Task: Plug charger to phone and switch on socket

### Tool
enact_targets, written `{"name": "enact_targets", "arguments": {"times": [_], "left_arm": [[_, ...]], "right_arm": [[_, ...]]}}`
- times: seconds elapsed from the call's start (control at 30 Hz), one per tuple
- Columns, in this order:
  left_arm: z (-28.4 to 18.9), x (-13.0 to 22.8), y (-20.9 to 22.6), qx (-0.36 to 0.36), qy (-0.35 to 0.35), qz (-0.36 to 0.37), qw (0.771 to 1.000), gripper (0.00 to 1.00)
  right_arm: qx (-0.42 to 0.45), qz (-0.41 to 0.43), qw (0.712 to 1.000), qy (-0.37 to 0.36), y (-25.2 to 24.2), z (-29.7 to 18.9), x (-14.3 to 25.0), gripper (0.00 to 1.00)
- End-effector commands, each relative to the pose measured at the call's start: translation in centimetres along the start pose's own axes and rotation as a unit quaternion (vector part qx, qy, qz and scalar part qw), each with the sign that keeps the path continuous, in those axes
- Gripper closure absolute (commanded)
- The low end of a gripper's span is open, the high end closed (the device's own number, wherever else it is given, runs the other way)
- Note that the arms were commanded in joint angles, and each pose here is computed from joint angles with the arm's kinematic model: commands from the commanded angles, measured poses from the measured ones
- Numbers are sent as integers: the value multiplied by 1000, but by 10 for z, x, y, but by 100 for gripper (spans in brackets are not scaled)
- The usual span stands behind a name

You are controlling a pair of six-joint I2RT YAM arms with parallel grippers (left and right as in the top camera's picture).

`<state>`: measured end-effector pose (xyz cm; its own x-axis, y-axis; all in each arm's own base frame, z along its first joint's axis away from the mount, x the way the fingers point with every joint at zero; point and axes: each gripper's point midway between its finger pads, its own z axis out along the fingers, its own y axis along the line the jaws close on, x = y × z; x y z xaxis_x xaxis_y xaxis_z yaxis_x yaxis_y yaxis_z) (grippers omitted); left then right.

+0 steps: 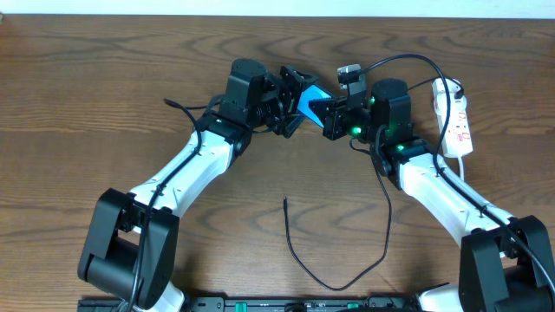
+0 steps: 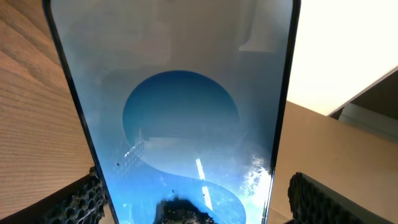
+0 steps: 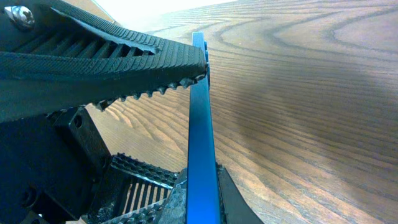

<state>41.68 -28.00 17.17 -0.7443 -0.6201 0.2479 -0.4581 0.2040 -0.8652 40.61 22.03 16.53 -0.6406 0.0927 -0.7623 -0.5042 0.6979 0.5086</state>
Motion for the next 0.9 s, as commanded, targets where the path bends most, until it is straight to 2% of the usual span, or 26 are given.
{"name": "enact_targets", "arguments": {"times": [0.0, 0.53, 0.87], "left_arm": [[-7, 7, -13, 16, 7, 27, 999, 8], [-7, 14, -10, 12, 27, 47, 998, 8], [-15, -5, -13, 18, 17, 38, 999, 8]], "right_arm": [[-20, -5, 1000, -6, 12, 1, -8, 99], [35, 48, 997, -44, -38, -21, -30, 99], [9, 197, 979, -44, -46, -32, -34, 99]]}}
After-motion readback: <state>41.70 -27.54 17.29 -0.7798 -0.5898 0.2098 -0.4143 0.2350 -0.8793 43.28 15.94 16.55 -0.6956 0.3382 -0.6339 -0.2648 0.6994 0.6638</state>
